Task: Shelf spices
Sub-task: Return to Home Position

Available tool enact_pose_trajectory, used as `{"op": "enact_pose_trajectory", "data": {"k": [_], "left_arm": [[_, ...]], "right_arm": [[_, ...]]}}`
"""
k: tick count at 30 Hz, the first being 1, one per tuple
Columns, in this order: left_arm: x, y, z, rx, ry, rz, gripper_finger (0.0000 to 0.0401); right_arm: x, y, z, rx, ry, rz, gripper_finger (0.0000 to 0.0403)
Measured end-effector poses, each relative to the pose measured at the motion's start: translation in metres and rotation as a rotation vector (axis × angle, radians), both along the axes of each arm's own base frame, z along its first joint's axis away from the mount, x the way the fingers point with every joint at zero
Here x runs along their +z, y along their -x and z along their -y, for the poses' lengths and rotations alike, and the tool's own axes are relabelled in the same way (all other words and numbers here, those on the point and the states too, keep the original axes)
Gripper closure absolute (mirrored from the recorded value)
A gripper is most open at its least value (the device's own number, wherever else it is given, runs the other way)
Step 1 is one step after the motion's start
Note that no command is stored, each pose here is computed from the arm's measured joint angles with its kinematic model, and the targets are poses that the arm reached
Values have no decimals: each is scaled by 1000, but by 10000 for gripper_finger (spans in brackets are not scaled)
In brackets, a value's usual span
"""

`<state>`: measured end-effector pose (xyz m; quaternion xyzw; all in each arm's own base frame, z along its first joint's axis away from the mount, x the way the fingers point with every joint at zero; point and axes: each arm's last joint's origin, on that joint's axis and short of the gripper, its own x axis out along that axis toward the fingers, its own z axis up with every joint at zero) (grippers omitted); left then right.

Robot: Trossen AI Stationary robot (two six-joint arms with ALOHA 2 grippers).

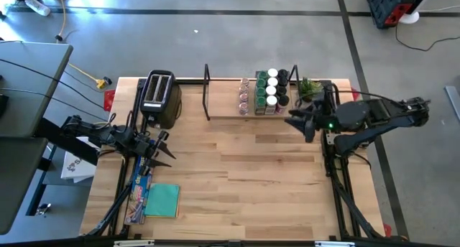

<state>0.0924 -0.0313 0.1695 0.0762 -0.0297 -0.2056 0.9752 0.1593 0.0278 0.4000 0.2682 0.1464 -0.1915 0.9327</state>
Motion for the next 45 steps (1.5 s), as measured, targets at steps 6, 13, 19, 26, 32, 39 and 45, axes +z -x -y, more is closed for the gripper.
{"op": "enact_pose_trajectory", "data": {"k": [6, 13, 19, 26, 32, 39, 45], "left_arm": [[0, 0, 0, 1, 0, 0, 258], [0, 0, 0, 1, 0, -1, 258], [0, 0, 0, 2, 0, -1, 258], [0, 0, 0, 3, 0, -1, 258], [0, 0, 0, 2, 0, -3, 258], [-1, -1, 0, 19, -4, -15, 258], [-1, -1, 0, 22, -4, -16, 258]], "right_arm": [[-17, -21, -25, 139, 97, 258, 179], [-77, -45, -28, 147, 293, 410, 179], [-137, -42, -27, 200, 361, 170, 179], [-169, -30, -25, 246, 222, 85, 179], [-149, 12, -13, 199, -99, 295, 179], [-134, 44, 12, 55, -100, 490, 179], [-125, 63, 25, 30, -69, 597, 179]]}}
